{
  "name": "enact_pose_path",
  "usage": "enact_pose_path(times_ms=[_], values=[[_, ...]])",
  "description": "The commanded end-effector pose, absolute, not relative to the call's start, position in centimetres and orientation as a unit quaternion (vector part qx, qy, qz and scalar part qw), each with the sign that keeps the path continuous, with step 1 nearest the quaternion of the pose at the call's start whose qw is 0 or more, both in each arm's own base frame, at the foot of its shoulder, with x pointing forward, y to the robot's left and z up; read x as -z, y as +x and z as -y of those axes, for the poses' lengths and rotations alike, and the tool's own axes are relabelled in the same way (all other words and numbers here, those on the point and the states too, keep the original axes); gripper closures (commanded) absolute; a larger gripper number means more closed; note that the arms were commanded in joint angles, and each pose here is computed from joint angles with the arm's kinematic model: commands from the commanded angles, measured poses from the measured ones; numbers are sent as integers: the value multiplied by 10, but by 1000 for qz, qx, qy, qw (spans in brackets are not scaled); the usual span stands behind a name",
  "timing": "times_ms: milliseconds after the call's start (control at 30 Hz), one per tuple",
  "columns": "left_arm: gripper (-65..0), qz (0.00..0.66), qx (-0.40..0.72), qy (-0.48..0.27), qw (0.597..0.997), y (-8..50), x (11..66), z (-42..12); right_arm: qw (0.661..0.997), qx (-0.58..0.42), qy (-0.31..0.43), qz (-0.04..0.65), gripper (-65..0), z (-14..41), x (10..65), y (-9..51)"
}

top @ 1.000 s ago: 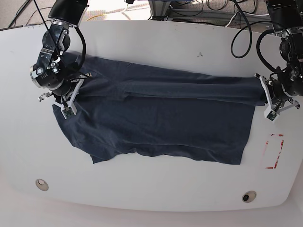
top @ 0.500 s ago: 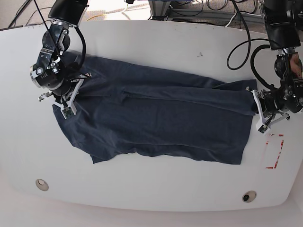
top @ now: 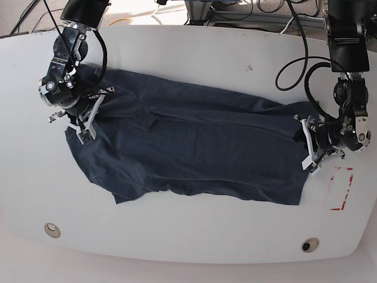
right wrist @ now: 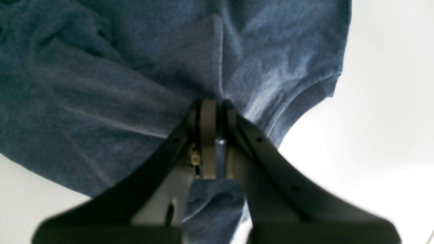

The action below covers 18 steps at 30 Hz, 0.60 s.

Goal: Layout the t-shirt on the table in an organized manner, then fold the t-shirt properly
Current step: 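Open the left gripper and release the shirt edge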

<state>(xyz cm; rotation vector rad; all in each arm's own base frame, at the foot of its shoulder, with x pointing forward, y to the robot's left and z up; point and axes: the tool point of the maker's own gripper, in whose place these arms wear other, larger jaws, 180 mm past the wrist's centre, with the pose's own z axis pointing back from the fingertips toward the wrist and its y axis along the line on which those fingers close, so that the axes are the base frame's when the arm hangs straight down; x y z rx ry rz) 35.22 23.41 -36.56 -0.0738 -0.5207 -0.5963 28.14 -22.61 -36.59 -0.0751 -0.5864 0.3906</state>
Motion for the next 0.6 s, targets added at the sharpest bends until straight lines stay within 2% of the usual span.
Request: enact_pose_path(times_ms=[0,233,433,567], values=[[-228,283,290,-22,914,369,345,-242,931,-191,-44,309,-27,229,354,291],[-233,293,290,-17,911,376,336,-244,931,-191,-44,308,-27,229,355,290],[-317,301,297,1,906,375,324,-253,931,-192,-43,308,-27,228,355,290],[-346,293,298,17,908,361,325,-268,931,-191,-44,308,-27,229,355,290]])
